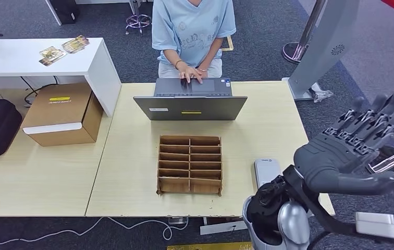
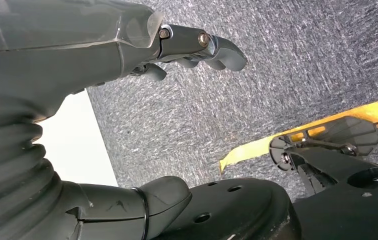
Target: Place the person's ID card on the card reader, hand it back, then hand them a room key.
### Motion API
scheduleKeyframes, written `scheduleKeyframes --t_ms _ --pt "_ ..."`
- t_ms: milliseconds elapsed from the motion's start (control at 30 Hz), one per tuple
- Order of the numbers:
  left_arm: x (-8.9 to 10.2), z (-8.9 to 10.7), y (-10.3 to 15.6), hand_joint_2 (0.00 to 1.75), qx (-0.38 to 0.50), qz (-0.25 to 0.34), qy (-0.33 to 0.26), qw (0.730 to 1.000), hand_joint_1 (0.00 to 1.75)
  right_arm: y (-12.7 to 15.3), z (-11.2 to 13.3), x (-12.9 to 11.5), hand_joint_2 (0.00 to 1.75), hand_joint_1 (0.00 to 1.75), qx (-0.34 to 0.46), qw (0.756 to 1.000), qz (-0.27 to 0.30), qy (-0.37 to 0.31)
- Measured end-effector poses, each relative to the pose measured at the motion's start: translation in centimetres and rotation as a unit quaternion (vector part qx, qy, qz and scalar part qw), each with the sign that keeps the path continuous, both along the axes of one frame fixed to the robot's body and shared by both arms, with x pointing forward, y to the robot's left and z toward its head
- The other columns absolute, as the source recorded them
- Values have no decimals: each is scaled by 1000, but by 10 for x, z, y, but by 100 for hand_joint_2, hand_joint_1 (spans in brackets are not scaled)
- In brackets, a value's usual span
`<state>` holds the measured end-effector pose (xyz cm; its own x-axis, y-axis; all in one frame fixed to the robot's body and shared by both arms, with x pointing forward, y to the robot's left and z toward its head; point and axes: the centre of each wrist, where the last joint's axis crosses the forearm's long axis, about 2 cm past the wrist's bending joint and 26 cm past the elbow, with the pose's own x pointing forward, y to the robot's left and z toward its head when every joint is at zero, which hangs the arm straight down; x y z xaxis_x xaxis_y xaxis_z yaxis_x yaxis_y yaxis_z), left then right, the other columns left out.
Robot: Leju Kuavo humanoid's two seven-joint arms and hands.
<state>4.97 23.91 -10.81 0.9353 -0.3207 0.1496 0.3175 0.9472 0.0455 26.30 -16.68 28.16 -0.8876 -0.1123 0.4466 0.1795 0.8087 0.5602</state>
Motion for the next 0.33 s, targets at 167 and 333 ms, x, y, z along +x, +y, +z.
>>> scheduleKeyframes --t_ms 167,333 --pt "0 0 0 175 -1 4 1 1000 0 4 0 2 0 0 -5 1000 4 1" --pt "0 0 0 175 -1 5 1 1000 0 5 2 5 0 0 -10 1000 2 -3"
